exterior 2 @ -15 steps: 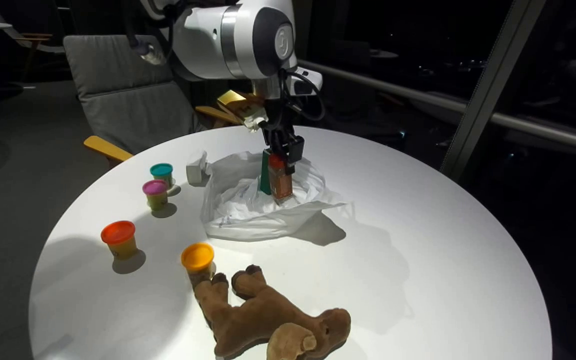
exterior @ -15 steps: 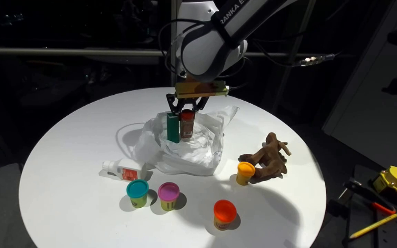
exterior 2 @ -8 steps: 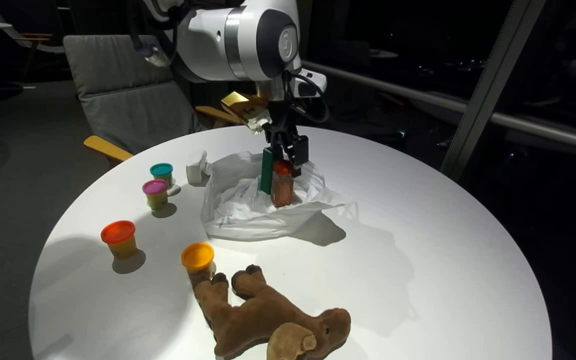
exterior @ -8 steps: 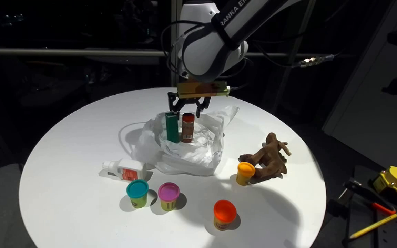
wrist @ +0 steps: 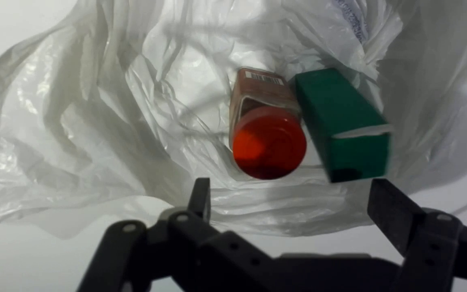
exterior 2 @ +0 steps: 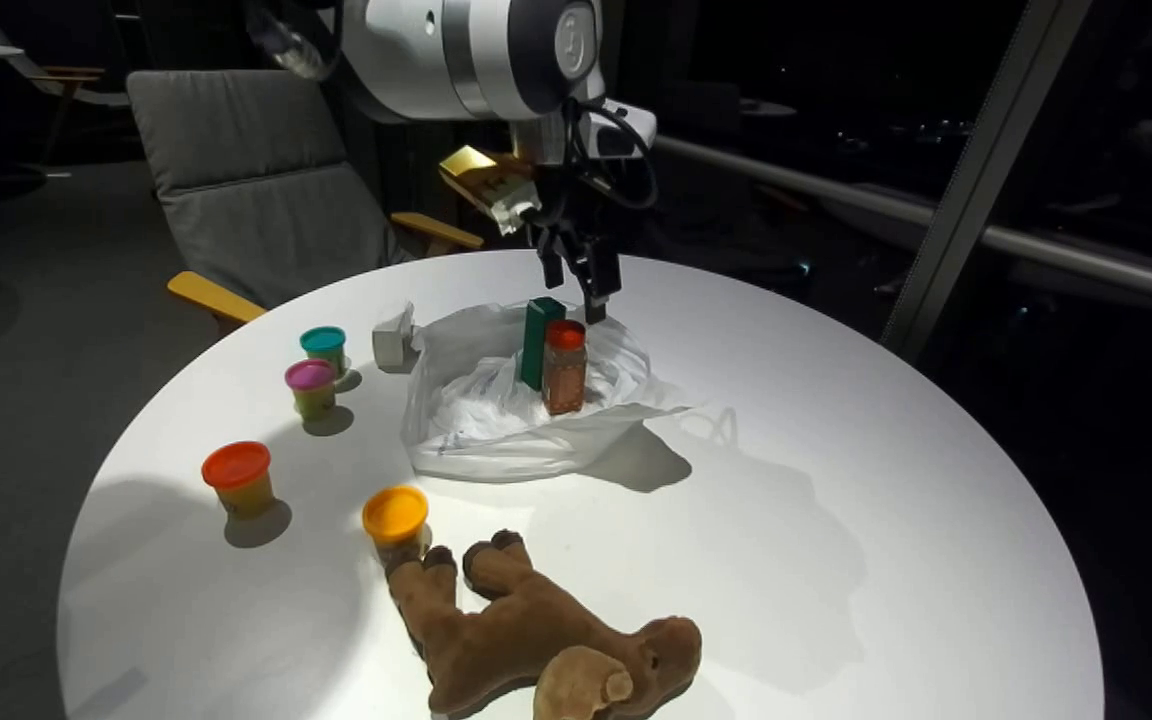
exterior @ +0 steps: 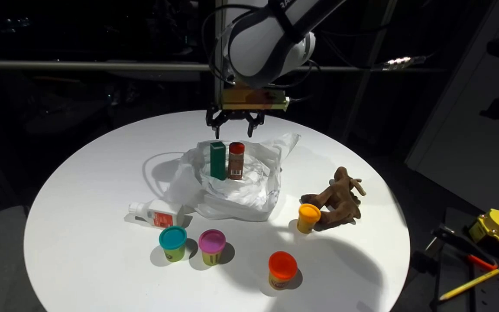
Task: Put the things on the table into the plastic bag
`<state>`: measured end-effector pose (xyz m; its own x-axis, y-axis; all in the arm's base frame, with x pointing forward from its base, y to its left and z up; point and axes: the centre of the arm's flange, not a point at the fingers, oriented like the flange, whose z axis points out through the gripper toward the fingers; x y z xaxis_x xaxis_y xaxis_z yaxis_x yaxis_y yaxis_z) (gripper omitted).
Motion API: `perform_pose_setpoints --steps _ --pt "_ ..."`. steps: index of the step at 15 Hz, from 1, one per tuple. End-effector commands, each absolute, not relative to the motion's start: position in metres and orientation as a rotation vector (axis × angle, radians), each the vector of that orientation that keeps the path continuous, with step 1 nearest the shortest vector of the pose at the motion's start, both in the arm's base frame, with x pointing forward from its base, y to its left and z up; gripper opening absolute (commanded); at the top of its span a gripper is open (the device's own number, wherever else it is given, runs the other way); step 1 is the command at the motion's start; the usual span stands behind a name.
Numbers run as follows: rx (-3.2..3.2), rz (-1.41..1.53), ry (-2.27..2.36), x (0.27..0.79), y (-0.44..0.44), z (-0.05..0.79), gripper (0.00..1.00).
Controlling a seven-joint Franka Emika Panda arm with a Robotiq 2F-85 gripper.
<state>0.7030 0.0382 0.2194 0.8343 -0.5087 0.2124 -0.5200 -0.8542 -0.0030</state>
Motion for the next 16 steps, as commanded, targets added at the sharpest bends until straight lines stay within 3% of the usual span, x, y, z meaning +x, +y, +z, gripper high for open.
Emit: perform_pose_setpoints --steps 1,7,16 --pt "2.994 0.306 -0.891 0.655 0.041 0.289 1.0" --pt "3.005 0.28 -1.172 0.566 0.006 0.32 1.0" --pt "2.893 -0.113 -1.644 0.401 -0.069 0.229 1.0"
